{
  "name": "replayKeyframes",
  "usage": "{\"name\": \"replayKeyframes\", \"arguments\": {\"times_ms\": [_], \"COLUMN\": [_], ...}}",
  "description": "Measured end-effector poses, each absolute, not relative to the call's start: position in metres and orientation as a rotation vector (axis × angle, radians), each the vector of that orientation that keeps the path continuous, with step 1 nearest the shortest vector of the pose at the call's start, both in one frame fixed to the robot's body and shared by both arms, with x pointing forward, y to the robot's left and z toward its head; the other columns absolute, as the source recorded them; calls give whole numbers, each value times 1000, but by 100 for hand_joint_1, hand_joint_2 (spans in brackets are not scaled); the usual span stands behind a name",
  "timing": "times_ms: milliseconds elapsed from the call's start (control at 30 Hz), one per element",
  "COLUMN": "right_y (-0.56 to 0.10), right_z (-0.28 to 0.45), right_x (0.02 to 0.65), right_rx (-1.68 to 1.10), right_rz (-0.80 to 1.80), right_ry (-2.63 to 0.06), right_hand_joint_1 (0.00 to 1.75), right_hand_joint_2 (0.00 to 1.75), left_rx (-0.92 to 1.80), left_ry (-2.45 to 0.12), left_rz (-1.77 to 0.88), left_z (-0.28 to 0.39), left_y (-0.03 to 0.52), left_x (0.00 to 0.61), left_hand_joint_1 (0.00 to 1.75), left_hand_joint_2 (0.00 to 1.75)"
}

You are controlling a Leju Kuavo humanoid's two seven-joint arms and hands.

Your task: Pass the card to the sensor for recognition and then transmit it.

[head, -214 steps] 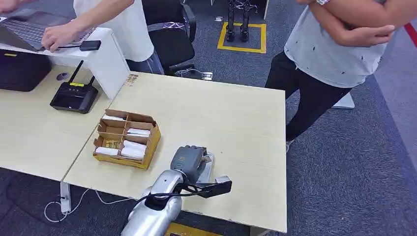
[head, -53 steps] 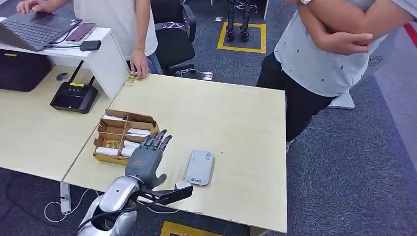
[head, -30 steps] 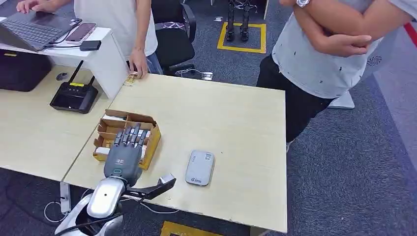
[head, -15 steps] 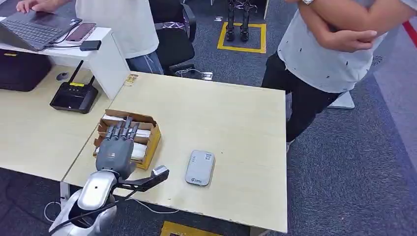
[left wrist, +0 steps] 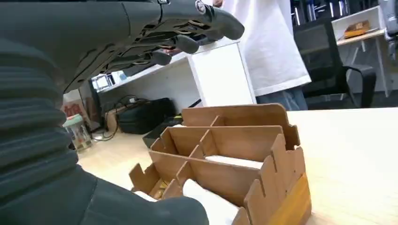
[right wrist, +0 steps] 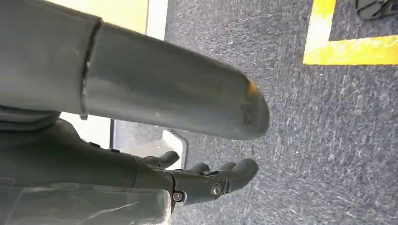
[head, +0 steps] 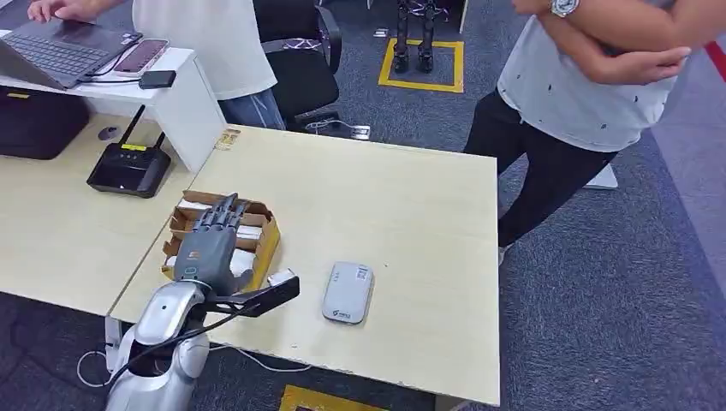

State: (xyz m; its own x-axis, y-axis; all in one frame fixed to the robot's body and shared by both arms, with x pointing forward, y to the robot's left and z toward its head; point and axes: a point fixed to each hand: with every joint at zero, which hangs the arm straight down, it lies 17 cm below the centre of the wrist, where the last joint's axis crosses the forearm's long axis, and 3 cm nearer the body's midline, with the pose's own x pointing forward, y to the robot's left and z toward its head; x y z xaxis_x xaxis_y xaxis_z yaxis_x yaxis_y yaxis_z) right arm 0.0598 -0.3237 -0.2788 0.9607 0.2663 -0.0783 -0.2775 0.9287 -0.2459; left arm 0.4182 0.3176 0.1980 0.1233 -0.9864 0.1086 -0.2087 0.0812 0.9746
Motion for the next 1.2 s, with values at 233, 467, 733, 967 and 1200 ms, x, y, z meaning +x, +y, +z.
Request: {"name": "replayKeyframes", "arguments": {"times_ms": [233,467,733,967,1200], "right_y": [-331,-350,-368,-383,-385], "right_z": [-278,-276,-274,-272,-272], "right_x": [67,69,73,71,71], "right_rx": [-274,-308,-343,-377,-379], "right_rz": [309,326,327,304,269], "right_ry": [20,21,14,28,20], "right_hand_joint_1": [0,0,0,0,0], "right_hand_joint_2": [0,0,0,0,0], "left_rx": [1273,1253,1214,1140,1154], "left_ry": [-1345,-1336,-1335,-1323,-1328], "left_rz": [-926,-942,-983,-1039,-1031], "left_z": [198,194,180,147,144], "left_y": [305,300,285,264,263], "left_x": [435,456,459,429,399], "left_hand_joint_1": [0,0,0,0,0], "left_hand_joint_2": [175,175,175,175,175]}}
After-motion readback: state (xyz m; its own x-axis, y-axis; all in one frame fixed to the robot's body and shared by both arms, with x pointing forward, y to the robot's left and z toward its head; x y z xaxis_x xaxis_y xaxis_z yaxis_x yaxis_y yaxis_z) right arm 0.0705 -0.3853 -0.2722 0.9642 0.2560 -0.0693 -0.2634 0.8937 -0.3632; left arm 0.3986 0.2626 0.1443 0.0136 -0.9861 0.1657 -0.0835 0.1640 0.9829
